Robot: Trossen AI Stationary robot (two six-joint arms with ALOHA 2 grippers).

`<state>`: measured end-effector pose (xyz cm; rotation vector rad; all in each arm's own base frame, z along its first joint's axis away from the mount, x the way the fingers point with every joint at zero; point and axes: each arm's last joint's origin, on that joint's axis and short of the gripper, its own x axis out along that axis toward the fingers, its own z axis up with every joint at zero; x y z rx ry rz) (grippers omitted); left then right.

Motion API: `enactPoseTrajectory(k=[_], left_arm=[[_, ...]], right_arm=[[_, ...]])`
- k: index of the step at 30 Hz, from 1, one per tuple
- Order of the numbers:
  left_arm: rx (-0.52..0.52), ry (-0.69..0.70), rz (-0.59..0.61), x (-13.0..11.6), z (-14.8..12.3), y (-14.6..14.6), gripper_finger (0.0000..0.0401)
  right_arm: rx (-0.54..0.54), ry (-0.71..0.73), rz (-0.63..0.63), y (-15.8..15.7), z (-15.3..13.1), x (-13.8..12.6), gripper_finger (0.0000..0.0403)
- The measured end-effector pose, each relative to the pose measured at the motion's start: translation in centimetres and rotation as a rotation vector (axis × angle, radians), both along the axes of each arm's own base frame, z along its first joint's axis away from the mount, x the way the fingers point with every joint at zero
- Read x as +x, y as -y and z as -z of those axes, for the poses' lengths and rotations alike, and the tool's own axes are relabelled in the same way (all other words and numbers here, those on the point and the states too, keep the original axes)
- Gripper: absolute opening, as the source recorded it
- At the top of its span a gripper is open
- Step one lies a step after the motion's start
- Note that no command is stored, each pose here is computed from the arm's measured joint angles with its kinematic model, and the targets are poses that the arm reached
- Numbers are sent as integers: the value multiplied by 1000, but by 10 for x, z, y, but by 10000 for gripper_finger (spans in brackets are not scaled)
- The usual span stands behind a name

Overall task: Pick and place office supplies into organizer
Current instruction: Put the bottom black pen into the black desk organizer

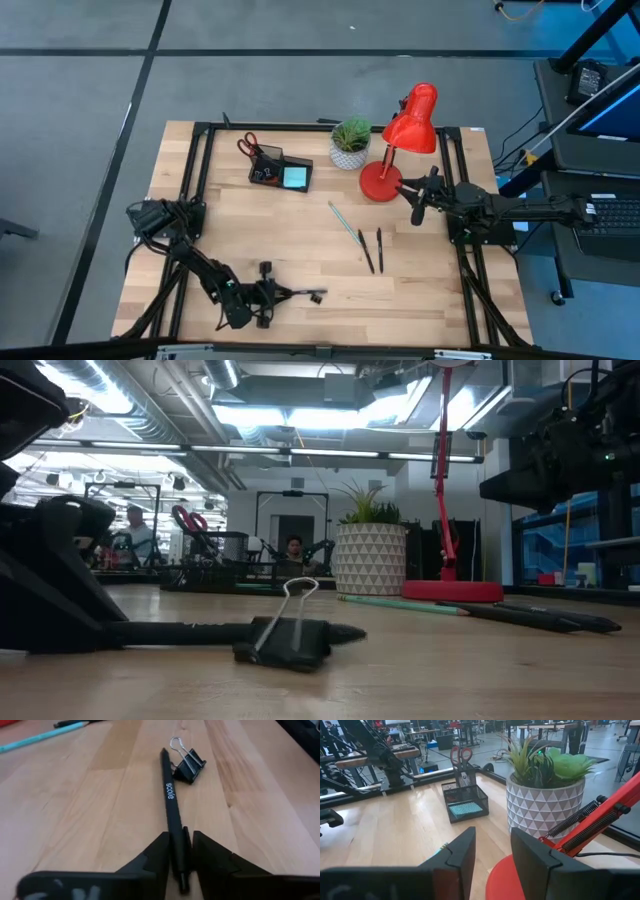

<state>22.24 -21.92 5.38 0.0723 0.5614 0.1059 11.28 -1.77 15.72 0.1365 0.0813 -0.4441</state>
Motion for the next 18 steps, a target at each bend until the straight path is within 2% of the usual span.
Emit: enactPoseTrajectory(k=[5, 10, 18], left_arm=[[66, 1, 32, 0, 0, 0, 52], [116, 18, 36, 0, 0, 0, 48], [205, 50, -41, -2, -17, -9, 45]], right_arm=[[0, 0, 0, 0, 0, 0, 127], [0, 0, 0, 0, 0, 0, 127], [0, 0, 0, 0, 0, 0, 127]])
